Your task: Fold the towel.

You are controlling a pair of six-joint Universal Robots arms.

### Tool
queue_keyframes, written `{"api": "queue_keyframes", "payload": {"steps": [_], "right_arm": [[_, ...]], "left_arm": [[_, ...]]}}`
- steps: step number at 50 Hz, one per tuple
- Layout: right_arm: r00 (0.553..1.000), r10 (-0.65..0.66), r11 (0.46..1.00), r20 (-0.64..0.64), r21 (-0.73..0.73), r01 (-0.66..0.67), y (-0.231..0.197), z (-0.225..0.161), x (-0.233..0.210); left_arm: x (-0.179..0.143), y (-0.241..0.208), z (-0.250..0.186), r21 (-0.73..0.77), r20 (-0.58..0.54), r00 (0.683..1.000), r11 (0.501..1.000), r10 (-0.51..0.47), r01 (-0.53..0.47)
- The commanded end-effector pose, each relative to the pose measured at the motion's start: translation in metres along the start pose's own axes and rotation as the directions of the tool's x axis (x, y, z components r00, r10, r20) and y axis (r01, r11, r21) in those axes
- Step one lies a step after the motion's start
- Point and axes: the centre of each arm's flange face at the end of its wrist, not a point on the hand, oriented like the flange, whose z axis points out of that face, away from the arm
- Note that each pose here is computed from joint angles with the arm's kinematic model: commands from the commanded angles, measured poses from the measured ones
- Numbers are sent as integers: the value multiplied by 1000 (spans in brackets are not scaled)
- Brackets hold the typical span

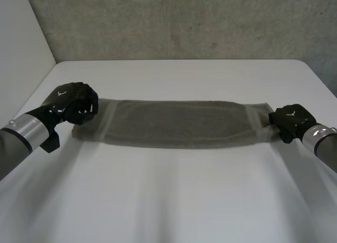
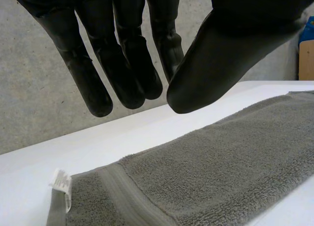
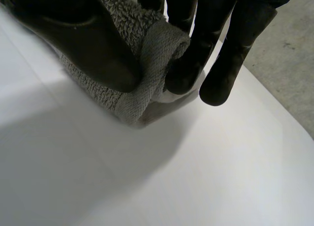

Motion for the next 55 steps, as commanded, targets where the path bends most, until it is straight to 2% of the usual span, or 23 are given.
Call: {"api": "queue_keyframes", "payload": {"steps": [1, 9, 11, 12, 14, 15, 17, 19, 23, 25, 26, 29, 30, 32, 33, 34, 35, 37, 38, 40, 43, 47, 55], "right_arm": [[1000, 2, 1000, -15, 4, -1, 2, 0, 8], [997, 21, 999, -77, -31, -24, 14, -4, 35], [989, 24, 999, -147, -41, -31, 18, -11, 66], [989, 24, 999, -148, -41, -31, 18, -11, 67], [968, 15, 999, -251, -43, -27, 15, -23, 114], [968, 15, 999, -251, -43, -27, 15, -23, 114], [957, 8, 999, -292, -43, -21, 9, -29, 136], [945, -27, 999, -326, -28, 19, -15, -37, 161], [944, -46, 999, -326, 7, 51, -48, -43, 170], [956, -70, 992, -284, 77, 96, -91, -44, 150], [956, -70, 992, -284, 78, 96, -91, -44, 149], [982, -138, 955, -132, 244, 167, -162, -35, 59], [982, -138, 955, -131, 245, 167, -162, -35, 59], [983, -183, 928, -20, 327, 179, -193, -35, -9], [983, -183, 928, -19, 327, 179, -193, -35, -9], [976, -211, 916, 44, 357, 182, -202, -35, -48], [976, -211, 916, 44, 357, 182, -202, -35, -48], [943, -276, 893, 184, 412, 181, -211, -45, -131], [943, -277, 893, 184, 413, 181, -211, -45, -132], [904, -331, 883, 272, 425, 196, -201, -49, -192], [900, -334, 899, 278, 380, 217, -184, -41, -211], [915, -328, 913, 236, 327, 244, -177, -39, -205], [959, -232, 965, 165, 167, 205, -151, -48, -146]], "left_arm": [[0, 3, -2, -9, 3, 1000, 1000, -6, 6], [-3, 4, -3, -10, 12, 1000, 1000, -9, 9], [-3, 3, -3, -8, 13, 1000, 1000, -7, 7], [-3, 3, -3, -8, 13, 1000, 1000, -7, 7], [-4, 1, -4, -4, 18, 1000, 1000, -5, 5], [-4, 1, -4, -4, 18, 1000, 1000, -5, 5], [-6, 1, -5, -4, 22, 1000, 1000, -6, 6], [-9, 1, -5, -3, 30, 1000, 1000, -7, 7], [-9, 0, -5, -1, 31, 999, 1000, -5, 5], [-8, 1, -5, -2, 30, 1000, 1000, -6, 6], [-8, 1, -5, -2, 30, 1000, 1000, -6, 6], [-6, 3, -6, -8, 26, 1000, 1000, -9, 9], [-6, 3, -6, -8, 26, 1000, 1000, -9, 9], [-5, 4, -6, -10, 24, 1000, 1000, -11, 11], [-5, 4, -6, -10, 24, 1000, 1000, -11, 11], [-5, 4, -6, -12, 23, 1000, 1000, -12, 12], [-5, 4, -6, -12, 23, 1000, 1000, -12, 12], [-4, 4, -6, -13, 23, 1000, 1000, -12, 13], [-4, 4, -6, -13, 23, 1000, 1000, -12, 13], [-4, 7, -7, -20, 24, 1000, 1000, -18, 19], [-4, 9, -8, -21, 23, 1000, 1000, -14, 15], [-2, 11, -9, -24, 20, 1000, 1000, -13, 13], [1, 12, -8, -20, 9, 1000, 1000, -8, 8]]}}
